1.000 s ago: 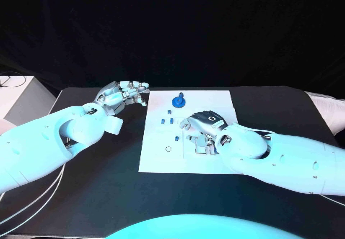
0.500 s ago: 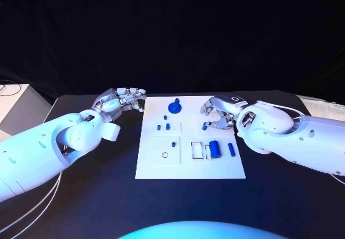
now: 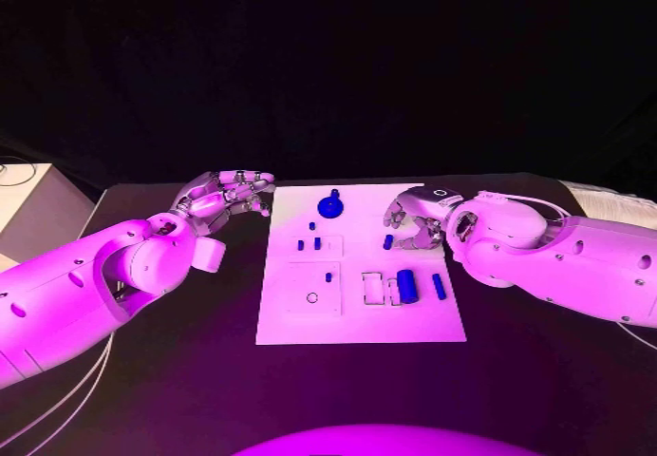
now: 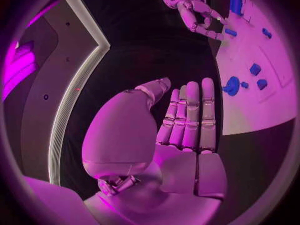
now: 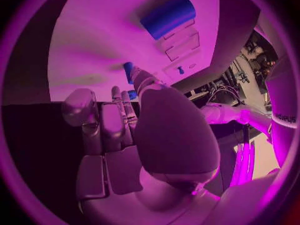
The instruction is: Assemble the parts on the task board
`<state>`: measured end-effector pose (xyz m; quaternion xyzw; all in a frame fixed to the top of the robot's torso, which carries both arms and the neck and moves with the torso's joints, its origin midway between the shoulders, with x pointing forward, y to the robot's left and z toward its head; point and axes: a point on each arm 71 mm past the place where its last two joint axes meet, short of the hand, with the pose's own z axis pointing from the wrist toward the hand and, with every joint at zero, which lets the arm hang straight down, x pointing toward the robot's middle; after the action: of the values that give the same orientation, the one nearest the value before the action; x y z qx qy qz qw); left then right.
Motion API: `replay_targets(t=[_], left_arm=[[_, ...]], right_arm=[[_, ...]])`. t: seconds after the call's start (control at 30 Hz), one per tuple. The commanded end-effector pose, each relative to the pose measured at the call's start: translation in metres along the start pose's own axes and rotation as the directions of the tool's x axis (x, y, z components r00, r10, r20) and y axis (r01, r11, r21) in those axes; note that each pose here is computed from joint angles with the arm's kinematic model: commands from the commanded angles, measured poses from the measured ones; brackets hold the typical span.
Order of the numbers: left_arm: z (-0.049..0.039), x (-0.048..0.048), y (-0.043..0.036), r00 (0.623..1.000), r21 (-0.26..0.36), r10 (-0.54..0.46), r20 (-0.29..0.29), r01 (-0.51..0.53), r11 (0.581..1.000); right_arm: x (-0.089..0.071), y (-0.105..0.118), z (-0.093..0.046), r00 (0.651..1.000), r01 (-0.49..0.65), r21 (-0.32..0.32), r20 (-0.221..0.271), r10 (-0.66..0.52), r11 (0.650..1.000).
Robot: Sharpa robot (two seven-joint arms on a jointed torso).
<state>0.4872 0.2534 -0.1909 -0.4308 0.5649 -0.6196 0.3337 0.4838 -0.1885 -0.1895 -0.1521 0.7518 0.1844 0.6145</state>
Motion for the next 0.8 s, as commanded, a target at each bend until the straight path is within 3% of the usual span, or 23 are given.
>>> replay_targets(t=[0.03,0.8], left_arm=[[0.0003,0.0023,-0.0008,1.0,0.007,-0.004,-0.018,0.004,1.0],[-0.0009,0.0011,-0.0012,1.0,0.004,-0.002,-0.017,0.002,1.0]], right_arm=[[0.003,0.001,0.004,0.999,0.038,-0.003,-0.017,-0.038,0.999],[0.015,0.013,0.009,0.997,0.043,-0.023,-0.061,-0.045,0.999]])
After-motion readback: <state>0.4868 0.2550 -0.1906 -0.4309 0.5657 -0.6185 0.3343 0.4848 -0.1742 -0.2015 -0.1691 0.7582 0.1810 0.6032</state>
